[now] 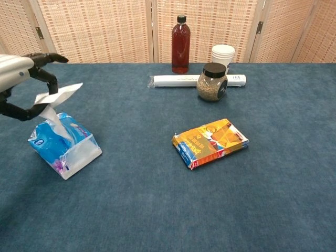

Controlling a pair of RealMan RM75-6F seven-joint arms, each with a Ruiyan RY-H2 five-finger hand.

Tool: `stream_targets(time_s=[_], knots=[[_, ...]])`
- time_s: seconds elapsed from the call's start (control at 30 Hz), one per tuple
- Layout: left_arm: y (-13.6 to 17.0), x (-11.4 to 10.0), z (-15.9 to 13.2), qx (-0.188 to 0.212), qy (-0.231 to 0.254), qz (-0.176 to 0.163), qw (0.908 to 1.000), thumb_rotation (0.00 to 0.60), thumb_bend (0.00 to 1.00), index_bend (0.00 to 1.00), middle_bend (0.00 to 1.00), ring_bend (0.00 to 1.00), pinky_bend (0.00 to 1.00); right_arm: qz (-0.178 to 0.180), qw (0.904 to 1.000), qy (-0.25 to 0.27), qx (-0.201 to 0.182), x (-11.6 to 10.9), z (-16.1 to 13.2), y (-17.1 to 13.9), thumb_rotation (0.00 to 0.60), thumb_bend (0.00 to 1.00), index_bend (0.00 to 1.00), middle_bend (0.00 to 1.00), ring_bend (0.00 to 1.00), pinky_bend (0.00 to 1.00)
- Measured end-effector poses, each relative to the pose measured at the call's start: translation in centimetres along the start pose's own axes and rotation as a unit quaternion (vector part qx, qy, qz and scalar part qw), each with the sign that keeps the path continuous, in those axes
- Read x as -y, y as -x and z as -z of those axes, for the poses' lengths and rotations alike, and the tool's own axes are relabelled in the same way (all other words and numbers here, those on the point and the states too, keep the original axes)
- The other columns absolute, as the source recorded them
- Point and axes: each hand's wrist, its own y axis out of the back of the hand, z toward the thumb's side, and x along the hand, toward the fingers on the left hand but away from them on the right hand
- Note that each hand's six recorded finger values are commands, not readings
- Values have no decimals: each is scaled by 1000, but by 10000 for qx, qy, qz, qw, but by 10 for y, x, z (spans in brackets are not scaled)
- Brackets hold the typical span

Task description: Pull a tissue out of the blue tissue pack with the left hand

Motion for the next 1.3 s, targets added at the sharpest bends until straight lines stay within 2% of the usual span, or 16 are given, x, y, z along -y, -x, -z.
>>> stream_targets(time_s=[0.23,0.37,0.5,0.73,0.93,1.17,1.3], knots=[[-3,-51,-18,152,-203,-431,9988,600,633,661,84,54,210,30,10000,33,-9,-2,0,-1,600,113,0,0,0,4],[-9,-83,-21,89,-404,-689,9968,600,633,660,84,56,210,51,10000,58,-19,-4,1,-2,600,113,0,0,0,4],[-11,-96,-8,-95,-600,-739,9954,600,633,654,83,57,210,92,9999,103,-30,-7,2,-4,600,113,0,0,0,4],[-2,-81,28,-450,-488,-575,9961,600,633,648,83,55,208,61,9999,79,-74,-6,0,-4,600,113,0,0,0,4],[20,-60,65,-728,-106,-534,9959,600,631,639,82,54,199,72,9999,56,-60,-5,-1,-5,600,113,0,0,0,4],[56,-25,111,-1197,203,-464,9915,600,629,626,80,53,195,61,10000,34,-63,-4,-1,-5,600,113,0,0,0,4],[72,-6,123,-1339,385,-425,9893,600,620,612,73,52,192,57,10000,18,-60,-3,-2,-5,600,113,0,0,0,4]])
